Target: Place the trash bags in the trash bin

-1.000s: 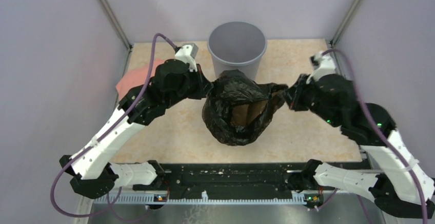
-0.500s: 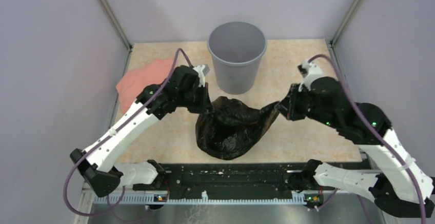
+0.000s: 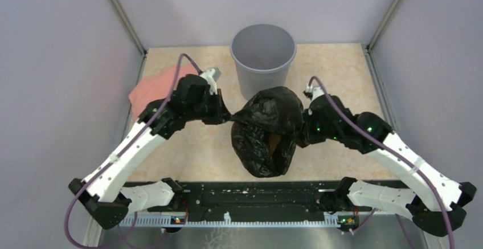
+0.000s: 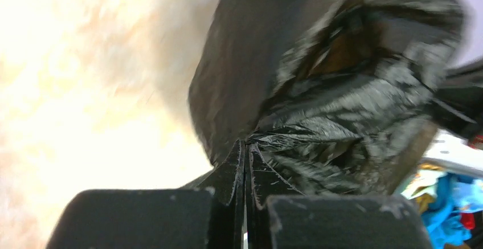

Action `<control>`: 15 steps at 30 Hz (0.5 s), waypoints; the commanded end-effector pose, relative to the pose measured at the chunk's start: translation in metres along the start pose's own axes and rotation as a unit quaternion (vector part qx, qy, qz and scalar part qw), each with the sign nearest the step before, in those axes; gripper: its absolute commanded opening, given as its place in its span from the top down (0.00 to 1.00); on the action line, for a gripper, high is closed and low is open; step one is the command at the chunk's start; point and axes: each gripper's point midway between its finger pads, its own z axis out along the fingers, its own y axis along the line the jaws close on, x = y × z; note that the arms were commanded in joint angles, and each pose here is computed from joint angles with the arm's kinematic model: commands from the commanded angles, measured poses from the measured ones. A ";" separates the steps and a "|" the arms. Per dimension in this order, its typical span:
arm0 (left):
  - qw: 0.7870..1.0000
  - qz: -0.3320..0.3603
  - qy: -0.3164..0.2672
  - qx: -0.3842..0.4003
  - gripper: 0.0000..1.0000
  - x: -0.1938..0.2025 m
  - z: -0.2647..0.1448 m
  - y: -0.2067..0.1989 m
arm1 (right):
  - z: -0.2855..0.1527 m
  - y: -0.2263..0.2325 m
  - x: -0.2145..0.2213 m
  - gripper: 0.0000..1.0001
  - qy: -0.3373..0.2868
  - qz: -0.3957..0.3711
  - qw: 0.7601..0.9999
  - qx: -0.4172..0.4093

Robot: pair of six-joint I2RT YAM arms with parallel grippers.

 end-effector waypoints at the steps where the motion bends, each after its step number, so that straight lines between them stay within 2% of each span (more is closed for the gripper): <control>1: 0.994 -0.021 0.096 -0.050 1.00 0.060 0.030 0.042 | -0.002 0.016 0.027 1.00 0.038 0.015 0.997 -0.063; 4: 0.994 -0.010 0.105 -0.012 1.00 0.056 0.021 0.024 | -0.029 0.029 -0.001 1.00 0.004 -0.014 0.995 -0.099; 7: 0.996 0.027 0.058 0.061 1.00 0.016 -0.006 -0.020 | -0.065 0.039 -0.045 1.00 -0.059 -0.052 0.990 -0.119; 9: 0.994 0.049 0.017 0.099 1.00 -0.013 -0.026 -0.046 | -0.089 0.039 -0.080 1.00 -0.110 -0.061 0.986 -0.108; 12: 0.988 0.063 -0.034 0.138 1.00 -0.048 -0.050 -0.077 | -0.098 0.032 -0.106 1.00 -0.141 -0.065 0.985 -0.069; 15: 0.990 0.047 -0.052 0.119 1.00 -0.064 -0.051 -0.078 | -0.097 0.026 -0.117 1.00 -0.158 -0.055 0.985 -0.041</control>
